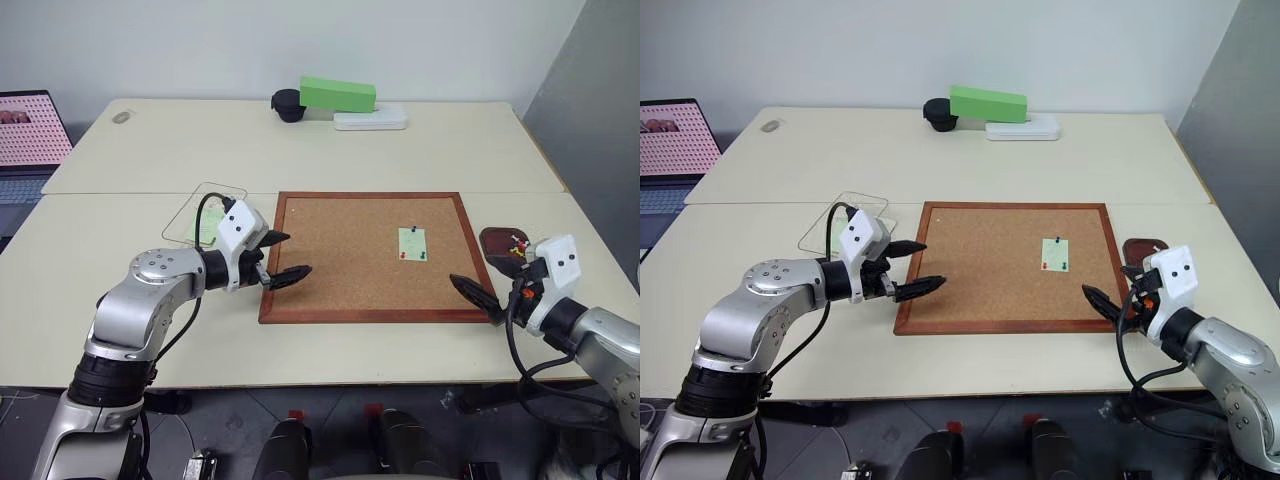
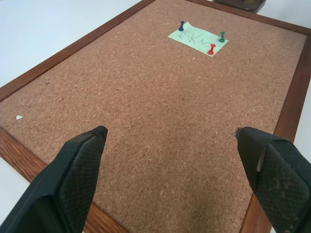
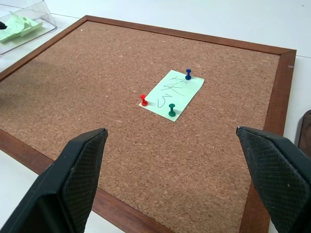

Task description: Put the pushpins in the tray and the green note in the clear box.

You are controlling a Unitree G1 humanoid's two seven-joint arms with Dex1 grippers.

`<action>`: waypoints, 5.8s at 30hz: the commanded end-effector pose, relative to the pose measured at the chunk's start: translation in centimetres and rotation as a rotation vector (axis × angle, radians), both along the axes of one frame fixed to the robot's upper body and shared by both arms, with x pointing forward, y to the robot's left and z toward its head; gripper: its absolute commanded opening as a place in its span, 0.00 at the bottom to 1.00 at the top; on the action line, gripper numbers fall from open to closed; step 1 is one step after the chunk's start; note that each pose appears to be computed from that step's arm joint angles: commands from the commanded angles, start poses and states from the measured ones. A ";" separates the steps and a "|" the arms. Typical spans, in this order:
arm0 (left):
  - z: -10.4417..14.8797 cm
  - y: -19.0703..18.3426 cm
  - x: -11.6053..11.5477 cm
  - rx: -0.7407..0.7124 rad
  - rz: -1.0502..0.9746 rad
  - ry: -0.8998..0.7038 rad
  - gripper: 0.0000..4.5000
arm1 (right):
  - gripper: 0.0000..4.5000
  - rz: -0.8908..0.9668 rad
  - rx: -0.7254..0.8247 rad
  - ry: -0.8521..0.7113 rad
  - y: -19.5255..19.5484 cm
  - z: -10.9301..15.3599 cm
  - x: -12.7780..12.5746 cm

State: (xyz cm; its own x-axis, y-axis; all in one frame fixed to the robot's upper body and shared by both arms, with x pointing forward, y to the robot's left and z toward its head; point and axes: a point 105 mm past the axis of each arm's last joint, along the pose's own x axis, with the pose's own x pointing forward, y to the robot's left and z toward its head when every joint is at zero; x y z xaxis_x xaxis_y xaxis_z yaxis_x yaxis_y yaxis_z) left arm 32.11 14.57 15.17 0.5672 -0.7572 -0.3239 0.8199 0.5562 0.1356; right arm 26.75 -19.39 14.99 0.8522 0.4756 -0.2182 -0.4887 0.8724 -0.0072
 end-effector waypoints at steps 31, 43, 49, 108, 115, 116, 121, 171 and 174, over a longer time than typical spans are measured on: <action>1.4 -3.6 -0.5 -0.132 -0.047 -0.059 0.52 | 1.00 0.065 -0.021 -0.061 0.7 1.2 1.9; -2.1 -8.7 3.4 -0.186 0.042 -0.128 0.02 | 1.00 -0.126 -0.021 -0.203 0.2 1.5 7.1; -4.4 -10.7 4.8 -0.129 0.019 -0.087 0.01 | 1.00 -0.153 -0.031 -0.205 1.0 0.4 10.3; -8.2 -11.1 3.8 -0.091 -0.008 0.121 0.00 | 0.00 0.135 0.000 -0.202 5.6 -0.4 14.8; -8.3 -11.0 3.6 -0.084 -0.016 0.140 0.00 | 0.00 0.134 0.012 -0.215 5.3 0.2 14.1; -8.3 -11.0 3.6 -0.084 -0.017 0.141 0.00 | 0.00 0.130 0.011 -0.216 5.2 0.2 14.0; -8.3 -11.0 3.6 -0.079 -0.028 0.145 0.00 | 0.00 0.102 0.007 -0.223 4.6 0.3 13.9; -8.8 -10.1 2.9 -0.058 -0.018 0.152 0.00 | 0.84 -0.211 -0.132 -0.147 -4.7 0.1 9.5; -8.8 -10.2 2.9 -0.060 -0.018 0.154 0.00 | 0.84 -0.048 -0.058 -0.123 -1.4 -0.3 8.1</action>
State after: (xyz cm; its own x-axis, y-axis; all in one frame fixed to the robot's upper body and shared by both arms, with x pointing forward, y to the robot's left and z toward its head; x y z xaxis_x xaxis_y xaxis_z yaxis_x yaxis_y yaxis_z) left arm 35.48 3.98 8.03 0.5142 -0.8023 -0.3031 0.8421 0.5394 0.0007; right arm 35.87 -23.75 13.44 0.9447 0.2763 -0.1764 -0.3020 0.9429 -0.1407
